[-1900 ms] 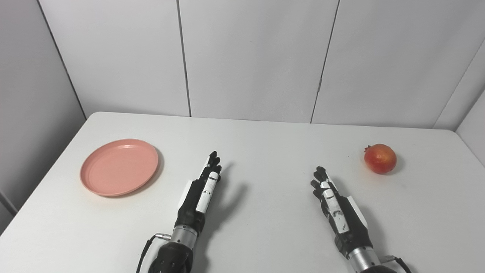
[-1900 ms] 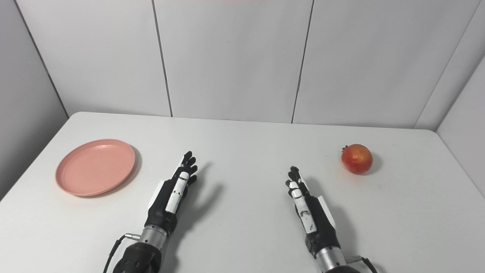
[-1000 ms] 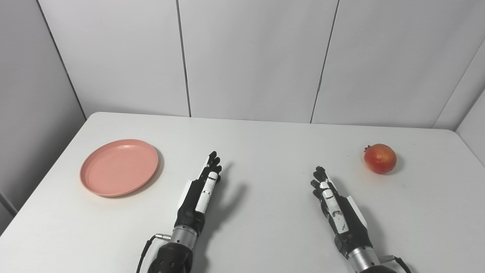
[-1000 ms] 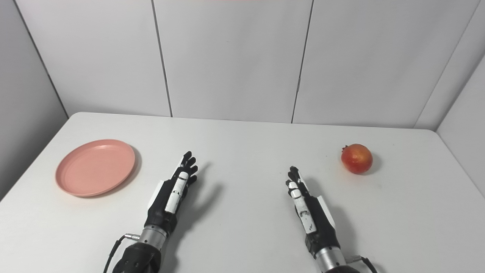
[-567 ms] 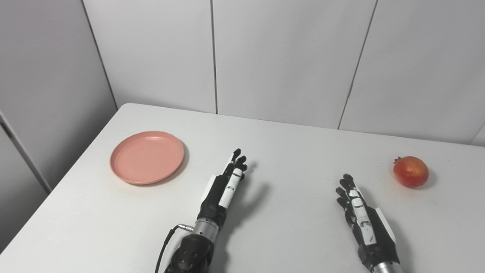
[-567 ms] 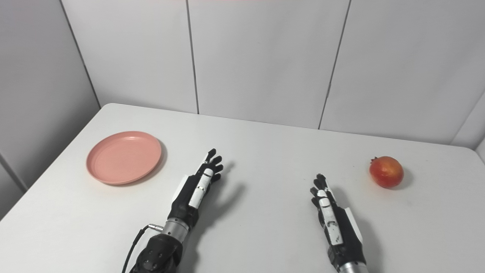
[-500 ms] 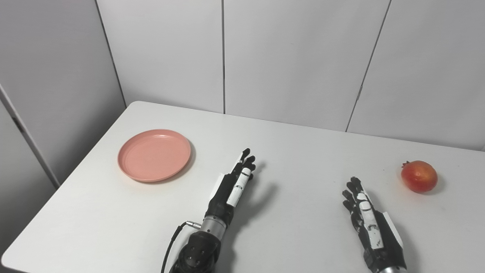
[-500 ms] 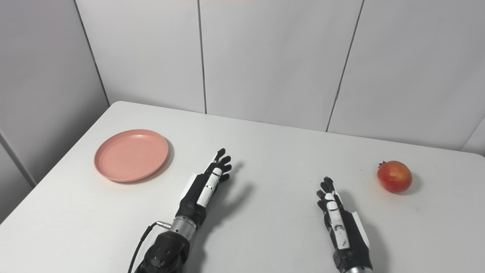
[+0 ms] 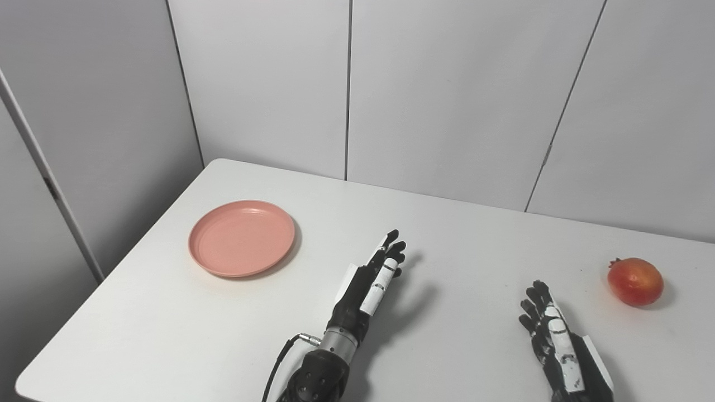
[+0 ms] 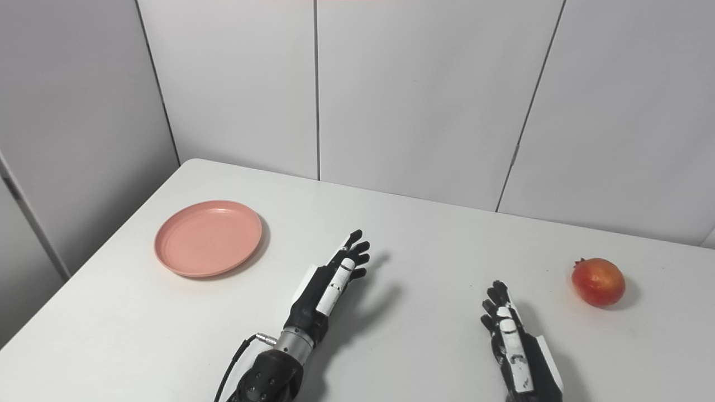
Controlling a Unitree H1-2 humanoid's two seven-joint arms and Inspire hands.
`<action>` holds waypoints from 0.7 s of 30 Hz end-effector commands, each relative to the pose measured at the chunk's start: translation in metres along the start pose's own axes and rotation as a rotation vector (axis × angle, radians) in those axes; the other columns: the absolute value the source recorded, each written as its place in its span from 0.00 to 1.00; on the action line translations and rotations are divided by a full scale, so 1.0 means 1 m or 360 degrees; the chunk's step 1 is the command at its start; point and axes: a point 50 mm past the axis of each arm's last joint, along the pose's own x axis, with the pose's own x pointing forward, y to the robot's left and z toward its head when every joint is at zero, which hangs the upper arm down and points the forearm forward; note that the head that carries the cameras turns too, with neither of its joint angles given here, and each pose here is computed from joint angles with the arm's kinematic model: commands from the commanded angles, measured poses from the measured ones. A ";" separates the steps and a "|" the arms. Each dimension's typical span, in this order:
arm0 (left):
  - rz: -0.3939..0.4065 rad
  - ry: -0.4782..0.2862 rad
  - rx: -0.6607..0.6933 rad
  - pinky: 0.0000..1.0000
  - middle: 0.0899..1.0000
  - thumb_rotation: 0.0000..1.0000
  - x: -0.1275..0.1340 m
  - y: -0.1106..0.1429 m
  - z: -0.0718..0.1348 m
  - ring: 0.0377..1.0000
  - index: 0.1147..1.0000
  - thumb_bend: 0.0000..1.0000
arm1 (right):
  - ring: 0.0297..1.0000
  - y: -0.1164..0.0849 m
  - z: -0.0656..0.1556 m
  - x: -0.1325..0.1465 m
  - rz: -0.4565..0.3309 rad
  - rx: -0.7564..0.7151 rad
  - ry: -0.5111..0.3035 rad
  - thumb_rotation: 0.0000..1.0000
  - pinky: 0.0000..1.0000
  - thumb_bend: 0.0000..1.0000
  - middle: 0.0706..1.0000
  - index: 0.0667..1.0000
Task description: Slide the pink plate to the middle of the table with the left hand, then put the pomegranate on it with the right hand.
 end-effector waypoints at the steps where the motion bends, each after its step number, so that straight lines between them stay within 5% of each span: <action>1: 0.0012 0.0080 -0.0007 0.89 0.94 1.00 -0.014 -0.004 -0.023 0.92 0.94 0.35 | 1.00 -0.003 0.006 0.000 0.0002 -0.0028 -0.0073 1.00 1.00 0.12 1.00 1.00; 10: 0.0010 0.0004 -0.0010 0.89 0.93 1.00 -0.016 0.000 -0.009 0.92 0.94 0.37 | 1.00 0.004 0.008 0.001 -0.0016 0.0004 -0.0077 1.00 1.00 0.09 1.00 1.00; 21: 0.0016 -0.0223 -0.0041 0.91 0.94 1.00 -0.009 0.013 0.041 0.92 0.94 0.39 | 1.00 0.005 0.009 0.003 -0.0023 0.0020 -0.0083 1.00 1.00 0.08 1.00 1.00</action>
